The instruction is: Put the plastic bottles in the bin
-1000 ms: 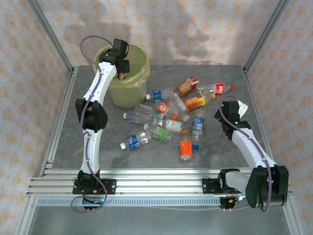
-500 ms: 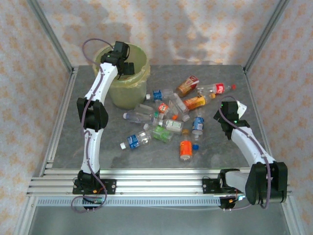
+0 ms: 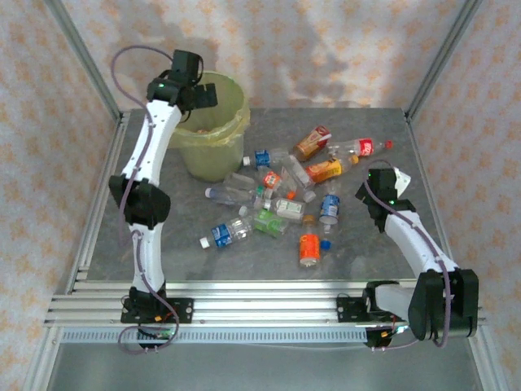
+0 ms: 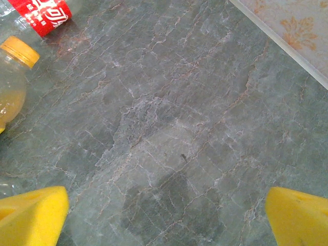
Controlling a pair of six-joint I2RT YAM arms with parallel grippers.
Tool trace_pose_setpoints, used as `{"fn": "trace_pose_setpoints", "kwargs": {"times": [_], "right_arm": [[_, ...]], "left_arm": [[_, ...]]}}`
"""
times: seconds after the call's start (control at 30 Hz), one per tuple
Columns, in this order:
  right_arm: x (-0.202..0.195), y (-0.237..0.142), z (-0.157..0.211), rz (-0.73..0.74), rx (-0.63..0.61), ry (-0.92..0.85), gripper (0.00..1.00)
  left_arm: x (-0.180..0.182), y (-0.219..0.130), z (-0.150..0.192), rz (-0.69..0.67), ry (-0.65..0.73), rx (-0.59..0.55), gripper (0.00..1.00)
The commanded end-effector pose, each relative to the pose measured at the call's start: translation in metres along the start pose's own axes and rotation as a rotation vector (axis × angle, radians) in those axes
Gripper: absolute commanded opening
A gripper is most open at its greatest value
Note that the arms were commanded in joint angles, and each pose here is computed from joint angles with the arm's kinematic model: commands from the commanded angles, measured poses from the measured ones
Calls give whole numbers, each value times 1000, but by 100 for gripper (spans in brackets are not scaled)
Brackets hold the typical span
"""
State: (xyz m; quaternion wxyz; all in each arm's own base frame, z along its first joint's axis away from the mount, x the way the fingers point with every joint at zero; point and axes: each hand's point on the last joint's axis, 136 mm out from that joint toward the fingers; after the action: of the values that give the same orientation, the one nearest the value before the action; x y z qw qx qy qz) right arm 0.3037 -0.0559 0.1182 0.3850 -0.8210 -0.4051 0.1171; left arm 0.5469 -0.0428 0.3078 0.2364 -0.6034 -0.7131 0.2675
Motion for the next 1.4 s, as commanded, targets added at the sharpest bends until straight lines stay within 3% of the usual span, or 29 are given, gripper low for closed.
{"fn": "trace_pose_setpoints", "kwargs": {"times": [0.0, 0.23, 0.5, 0.67, 1.03, 1.37], "right_arm": [[0, -4, -10, 8, -15, 22, 99], [1, -5, -8, -3, -4, 26, 99], [0, -6, -3, -1, 21, 44, 99], [-4, -7, -1, 17, 29, 55, 99], [-14, -9, 6, 44, 35, 79, 99], [-14, -9, 7, 40, 39, 83, 99]], "left_arm": [[8, -69, -27, 29, -27, -108, 97], [10, -141, -2, 70, 9, -185, 97], [-9, -193, 92, 220, 71, -232, 96], [-26, -209, 161, 299, 222, -196, 95], [-79, -166, 298, 365, 492, 54, 95], [-92, -122, 353, 246, 727, 209, 97]]}}
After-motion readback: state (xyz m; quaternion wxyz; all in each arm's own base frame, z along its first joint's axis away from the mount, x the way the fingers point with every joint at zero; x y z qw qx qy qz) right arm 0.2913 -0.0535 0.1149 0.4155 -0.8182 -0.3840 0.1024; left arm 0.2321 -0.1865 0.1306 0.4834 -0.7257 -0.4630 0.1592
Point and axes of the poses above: each hand's point on the last joint's axis, 136 mm out from that joint toward the fingers, its own y axis out along the fingers, its own x axis along the line the jaws close on, z = x × y, and after that the axes turned 6 degrees about y, right-handed
